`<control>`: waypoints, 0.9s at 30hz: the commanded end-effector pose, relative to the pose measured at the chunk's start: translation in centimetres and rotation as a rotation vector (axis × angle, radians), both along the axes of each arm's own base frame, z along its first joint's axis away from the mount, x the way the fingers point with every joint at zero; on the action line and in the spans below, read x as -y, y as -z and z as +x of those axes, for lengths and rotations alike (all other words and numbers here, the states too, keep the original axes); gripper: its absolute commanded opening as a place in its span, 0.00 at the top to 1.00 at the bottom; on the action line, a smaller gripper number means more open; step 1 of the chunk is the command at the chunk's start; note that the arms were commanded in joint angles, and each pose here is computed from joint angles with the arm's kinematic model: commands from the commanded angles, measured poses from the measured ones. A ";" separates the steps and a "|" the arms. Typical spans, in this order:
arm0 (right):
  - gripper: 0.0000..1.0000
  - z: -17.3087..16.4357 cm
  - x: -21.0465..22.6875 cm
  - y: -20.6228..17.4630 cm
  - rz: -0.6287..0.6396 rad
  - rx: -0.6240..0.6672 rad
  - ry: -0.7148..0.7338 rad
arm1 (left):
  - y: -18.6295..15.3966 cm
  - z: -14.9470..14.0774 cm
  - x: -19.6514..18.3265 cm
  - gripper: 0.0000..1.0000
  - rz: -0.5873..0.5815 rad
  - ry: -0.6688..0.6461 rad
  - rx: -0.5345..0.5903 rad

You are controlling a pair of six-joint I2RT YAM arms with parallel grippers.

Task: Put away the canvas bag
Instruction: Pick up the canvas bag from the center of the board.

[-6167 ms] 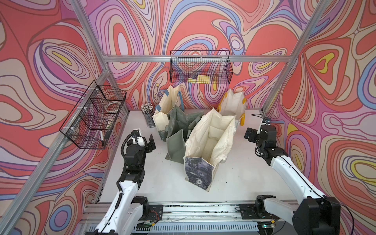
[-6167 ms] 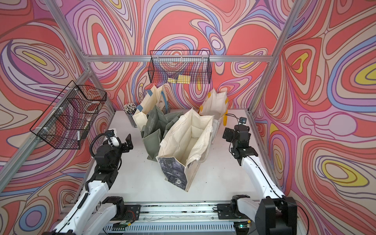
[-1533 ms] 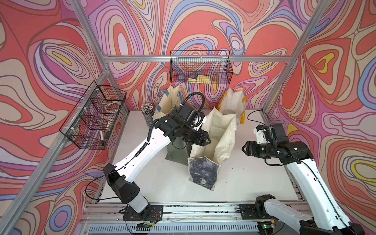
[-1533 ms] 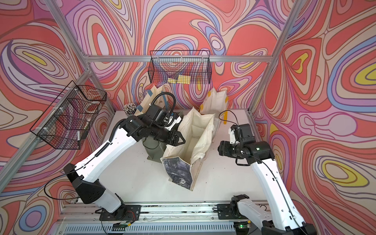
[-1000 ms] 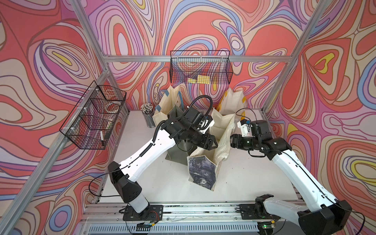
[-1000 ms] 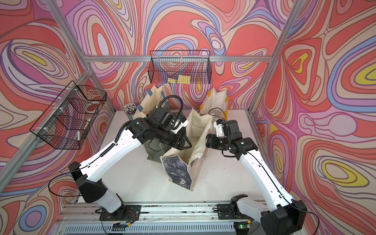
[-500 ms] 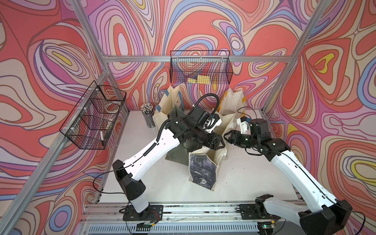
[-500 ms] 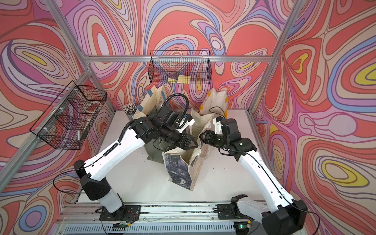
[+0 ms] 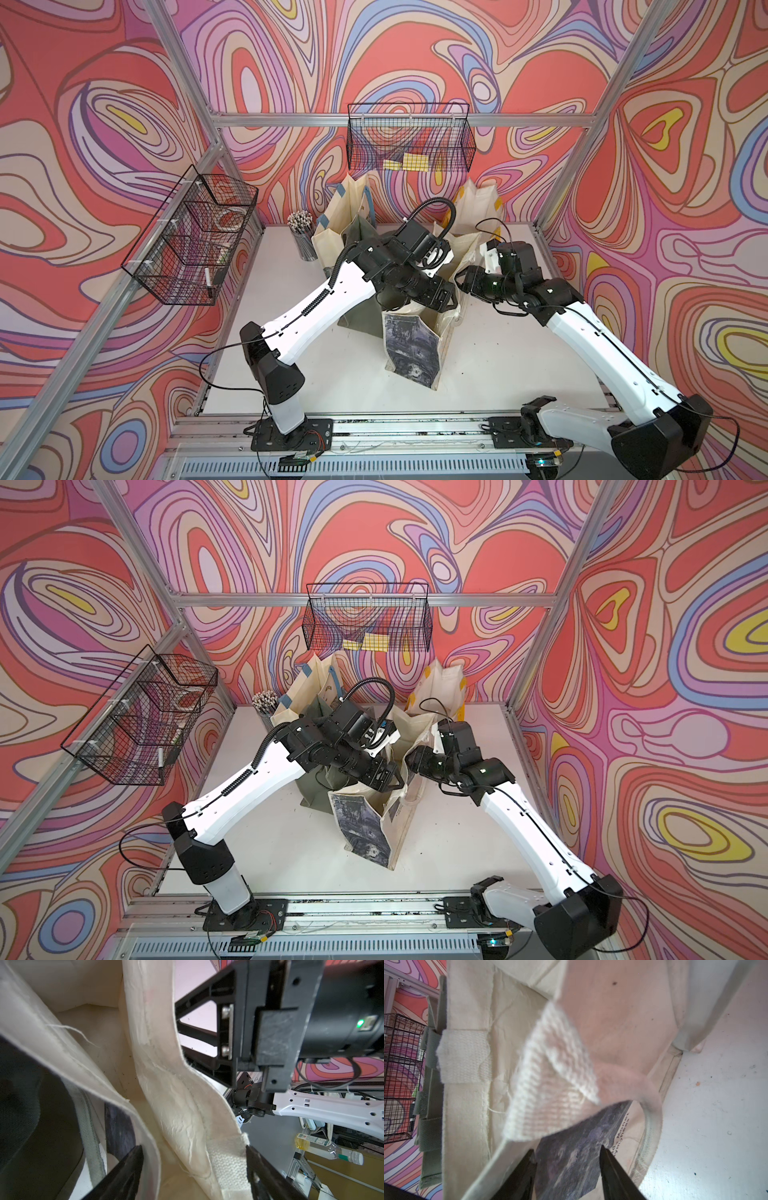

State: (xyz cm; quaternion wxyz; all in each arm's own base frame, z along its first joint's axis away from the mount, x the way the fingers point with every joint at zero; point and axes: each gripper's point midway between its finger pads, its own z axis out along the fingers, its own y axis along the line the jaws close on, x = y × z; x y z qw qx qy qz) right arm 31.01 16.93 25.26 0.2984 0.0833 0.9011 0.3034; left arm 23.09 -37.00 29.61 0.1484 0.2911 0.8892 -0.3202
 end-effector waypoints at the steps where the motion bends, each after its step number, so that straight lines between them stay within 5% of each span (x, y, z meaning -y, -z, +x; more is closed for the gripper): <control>1: 0.49 0.1 0.2 -0.5 0.001 0.016 0.031 | 0.2 -0.2 0.1 0.20 0.036 0.015 0.006; 27: 0.62 1.0 -1.4 -0.7 -0.018 0.000 0.059 | 1.3 -1.8 0.7 0.20 0.135 0.086 0.016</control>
